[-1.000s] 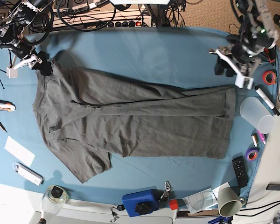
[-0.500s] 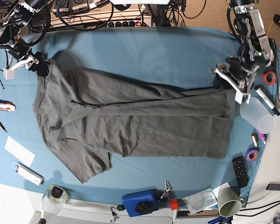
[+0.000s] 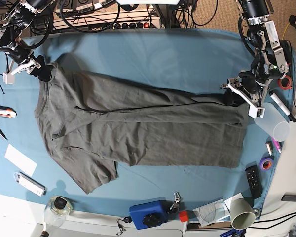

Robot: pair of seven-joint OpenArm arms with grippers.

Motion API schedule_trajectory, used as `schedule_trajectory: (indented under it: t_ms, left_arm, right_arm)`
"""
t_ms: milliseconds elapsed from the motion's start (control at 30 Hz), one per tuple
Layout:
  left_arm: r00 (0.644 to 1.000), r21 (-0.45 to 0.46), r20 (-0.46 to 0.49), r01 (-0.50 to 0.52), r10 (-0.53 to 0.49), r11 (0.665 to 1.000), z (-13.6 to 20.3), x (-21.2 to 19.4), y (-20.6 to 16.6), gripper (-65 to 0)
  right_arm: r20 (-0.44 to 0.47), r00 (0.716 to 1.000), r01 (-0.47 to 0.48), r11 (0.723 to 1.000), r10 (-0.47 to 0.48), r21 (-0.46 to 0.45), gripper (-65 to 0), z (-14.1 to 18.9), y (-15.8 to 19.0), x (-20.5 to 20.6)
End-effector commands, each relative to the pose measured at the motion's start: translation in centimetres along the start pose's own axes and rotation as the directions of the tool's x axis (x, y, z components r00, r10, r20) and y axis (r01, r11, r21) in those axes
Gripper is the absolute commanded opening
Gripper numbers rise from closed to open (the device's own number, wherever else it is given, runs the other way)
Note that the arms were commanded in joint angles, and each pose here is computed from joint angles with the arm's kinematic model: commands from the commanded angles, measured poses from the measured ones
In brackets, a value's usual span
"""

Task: Fold the T-shirt properly
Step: 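Grasp the folded edge with both grippers at its two ends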

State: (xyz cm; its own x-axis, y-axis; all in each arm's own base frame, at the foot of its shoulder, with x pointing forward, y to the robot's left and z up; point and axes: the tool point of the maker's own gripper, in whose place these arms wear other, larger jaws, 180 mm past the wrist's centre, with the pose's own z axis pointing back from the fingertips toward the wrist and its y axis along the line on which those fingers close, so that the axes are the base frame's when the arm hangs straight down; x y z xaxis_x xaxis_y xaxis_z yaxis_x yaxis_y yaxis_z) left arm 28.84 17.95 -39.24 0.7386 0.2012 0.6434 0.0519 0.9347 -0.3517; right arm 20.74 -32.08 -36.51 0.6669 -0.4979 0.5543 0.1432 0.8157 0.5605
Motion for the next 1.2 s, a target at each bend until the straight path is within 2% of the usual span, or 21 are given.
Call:
schedule_trajectory:
  t_ms: [0, 133, 233, 300, 400, 433, 633, 733, 867, 1000, 1033, 1100, 1133, 1167]
  left_arm:
    - [0.999, -0.001, 0.033, 0.012, -0.012, 1.0, 0.2, 1.3, 0.0, -40.9]
    - [0.998, -0.004, 0.062, 0.015, -0.015, 1.0, 0.2, 2.2, -0.1, -41.3]
    - [0.997, -0.002, 0.073, 0.018, -0.018, 1.0, 0.1, 2.8, -0.2, -46.3]
    - [0.996, -0.004, 0.084, 0.023, -0.023, 1.0, 0.1, 3.3, -0.3, -50.8]
    - [0.995, -0.007, 0.098, 0.027, -0.026, 1.0, 0.0, 4.1, -0.4, -60.3]
    - [0.995, -0.007, 0.101, 0.028, -0.027, 1.0, 0.0, 4.2, -0.4, -64.8]
    - [0.998, 0.037, 0.049, 0.048, -0.05, 0.998, 0.0, 3.4, 0.4, -65.0]
    - [0.999, 0.076, 0.033, 0.016, -0.019, 0.997, 0.2, 3.3, 1.4, -65.0]
    - [0.999, 0.097, 0.022, 0.025, -0.027, 0.995, 0.6, 3.4, 2.2, -65.0]
    - [0.998, 0.075, 0.02, 0.06, -0.061, 0.995, 0.5, 3.4, 1.8, -65.0]
    - [0.997, 0.062, 0.022, 0.069, -0.071, 0.996, 0.5, 3.4, 1.6, -61.3]
    - [0.997, 0.055, 0.03, 0.063, -0.065, 0.996, 0.5, 3.6, 1.4, -45.9]
    - [0.998, 0.058, 0.036, 0.055, -0.057, 0.997, 0.5, 3.7, 1.5, -41.5]
    - [0.998, 0.061, 0.044, 0.052, -0.055, 0.997, 0.5, 3.8, 1.5, -40.0]
  right_arm:
    - [0.053, 0.998, -0.033, 0.999, 0.033, 0.009, -36.5, 0.5, 0.3, 1.8]
    - [0.059, 0.998, -0.033, 0.999, 0.033, 0.009, -36.5, 0.5, 0.3, 1.9]
    - [0.074, 0.997, -0.033, 0.999, 0.032, 0.009, -37.7, 0.5, 0.3, 2.2]
    - [0.081, 0.996, -0.034, 0.999, 0.033, 0.011, -46.9, 0.5, 0.4, 2.4]
    - [0.094, 0.995, -0.039, 0.999, 0.038, 0.015, -64.1, 0.3, 0.6, 2.9]
    - [0.102, 0.994, -0.043, 0.999, 0.041, 0.018, -65.0, 0.3, 0.7, 3.2]
    - [0.123, 0.988, -0.09, 0.996, 0.089, 0.001, -65.0, 0.2, 0.8, 4.2]
    - [0.151, 0.985, -0.079, 0.996, 0.083, -0.034, -65.0, 1.2, -0.1, 4.7]
    - [0.197, 0.978, -0.052, 0.996, 0.064, -0.069, -65.0, 2.7, -1.2, 5.4]
    - [0.159, 0.983, -0.075, 0.994, 0.087, -0.08, -65.0, 2.7, -1.4, 5.3]
    - [0.132, 0.987, -0.085, 0.993, 0.096, -0.087, -65.0, 2.5, -1.4, 5.0]
    - [0.081, 0.99, -0.106, 0.989, 0.115, -0.104, -65.0, 1.9, -1.6, 4.4]
    - [0.064, 0.991, -0.113, 0.988, 0.121, -0.107, -65.0, 1.6, -1.5, 4.1]
    - [0.047, 0.991, -0.121, 0.987, 0.127, -0.108, -60.1, 1.4, -1.5, 3.9]
